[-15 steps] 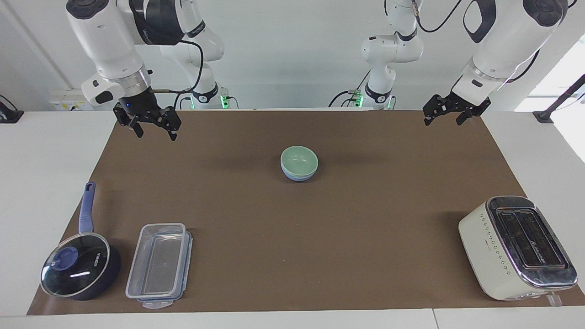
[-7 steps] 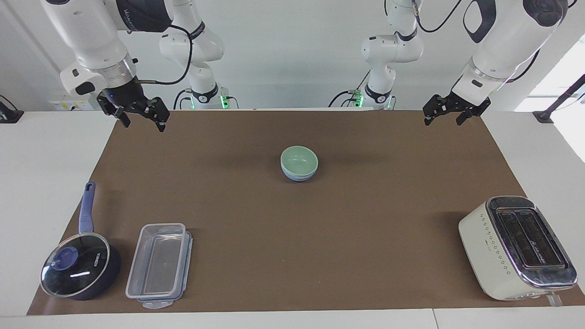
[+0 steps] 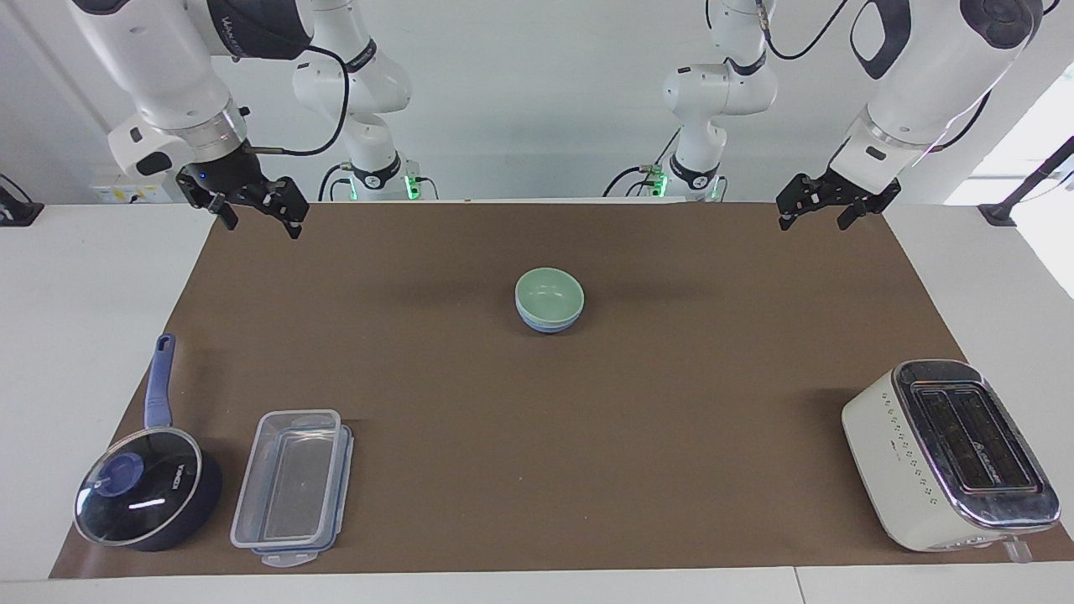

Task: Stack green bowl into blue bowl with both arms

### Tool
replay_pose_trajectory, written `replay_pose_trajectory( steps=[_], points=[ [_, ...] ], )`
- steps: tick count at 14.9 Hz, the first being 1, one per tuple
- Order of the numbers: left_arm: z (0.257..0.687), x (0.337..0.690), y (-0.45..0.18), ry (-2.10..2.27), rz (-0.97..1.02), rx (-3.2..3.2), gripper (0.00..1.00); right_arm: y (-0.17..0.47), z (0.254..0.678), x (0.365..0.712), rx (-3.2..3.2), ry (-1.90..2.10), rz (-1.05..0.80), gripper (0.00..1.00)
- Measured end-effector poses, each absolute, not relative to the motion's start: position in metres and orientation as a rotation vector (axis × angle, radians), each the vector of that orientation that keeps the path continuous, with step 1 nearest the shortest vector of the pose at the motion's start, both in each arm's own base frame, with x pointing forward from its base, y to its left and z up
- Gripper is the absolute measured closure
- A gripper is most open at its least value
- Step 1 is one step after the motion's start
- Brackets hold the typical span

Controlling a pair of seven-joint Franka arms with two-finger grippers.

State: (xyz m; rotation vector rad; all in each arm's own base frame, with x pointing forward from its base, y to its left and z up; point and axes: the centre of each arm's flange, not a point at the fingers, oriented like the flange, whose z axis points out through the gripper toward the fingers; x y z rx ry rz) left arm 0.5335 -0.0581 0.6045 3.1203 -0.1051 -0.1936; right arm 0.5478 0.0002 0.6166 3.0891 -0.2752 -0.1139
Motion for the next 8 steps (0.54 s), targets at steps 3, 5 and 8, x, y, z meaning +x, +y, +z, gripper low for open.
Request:
replay_pose_trajectory(
  steps=[3,5,8],
  points=[
    [0.6045,0.5335,-0.0581,-0.105,-0.194,3.12,0.0,-0.0005,0.6182,0.5471,3.089,-0.277,-0.108,0.0],
    [0.6045,0.5335,-0.0581,-0.105,-0.194,3.12,0.0,-0.0005,0.6191,0.5466,3.09,-0.277,-0.106,0.0],
    [0.6045,0.5335,-0.0581,-0.105,-0.194,3.12,0.0,0.0003,0.6192,0.5466,3.096,-0.278,-0.106,0.0]
  ],
)
